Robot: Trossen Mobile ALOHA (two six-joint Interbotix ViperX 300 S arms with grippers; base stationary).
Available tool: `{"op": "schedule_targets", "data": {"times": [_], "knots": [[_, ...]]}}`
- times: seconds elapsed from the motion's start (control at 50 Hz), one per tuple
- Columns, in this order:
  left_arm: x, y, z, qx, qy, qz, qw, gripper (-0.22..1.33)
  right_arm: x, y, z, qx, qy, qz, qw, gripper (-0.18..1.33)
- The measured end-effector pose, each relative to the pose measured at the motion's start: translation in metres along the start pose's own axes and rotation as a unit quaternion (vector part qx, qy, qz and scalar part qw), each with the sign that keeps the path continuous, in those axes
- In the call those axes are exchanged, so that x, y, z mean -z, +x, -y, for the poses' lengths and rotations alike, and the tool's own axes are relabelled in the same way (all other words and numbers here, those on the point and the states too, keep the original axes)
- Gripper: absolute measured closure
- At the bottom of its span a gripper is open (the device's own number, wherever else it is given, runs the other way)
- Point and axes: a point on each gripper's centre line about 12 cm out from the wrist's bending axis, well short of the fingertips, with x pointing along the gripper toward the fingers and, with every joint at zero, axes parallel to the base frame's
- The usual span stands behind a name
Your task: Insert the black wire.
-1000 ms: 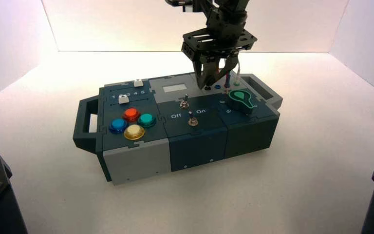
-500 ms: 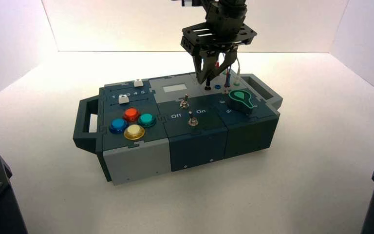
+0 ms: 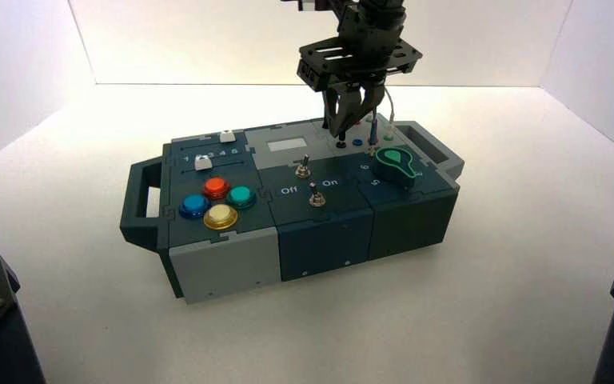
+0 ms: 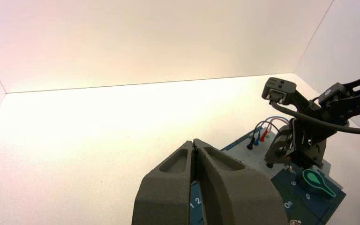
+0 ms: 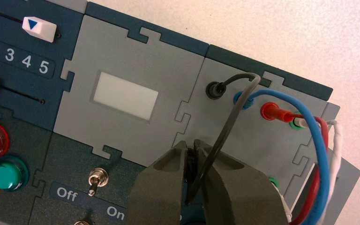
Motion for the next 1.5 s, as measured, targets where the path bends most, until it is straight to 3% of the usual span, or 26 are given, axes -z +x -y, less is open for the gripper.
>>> {"op": "schedule_targets", "data": {"times": [1.5], "knots": [[0.0,0.0,0.0,0.0,0.002,0.002,1.0,1.28,0.006,0.013,-0.004,0.0,-0.01,-0.016,0.9998,1.12]]}}
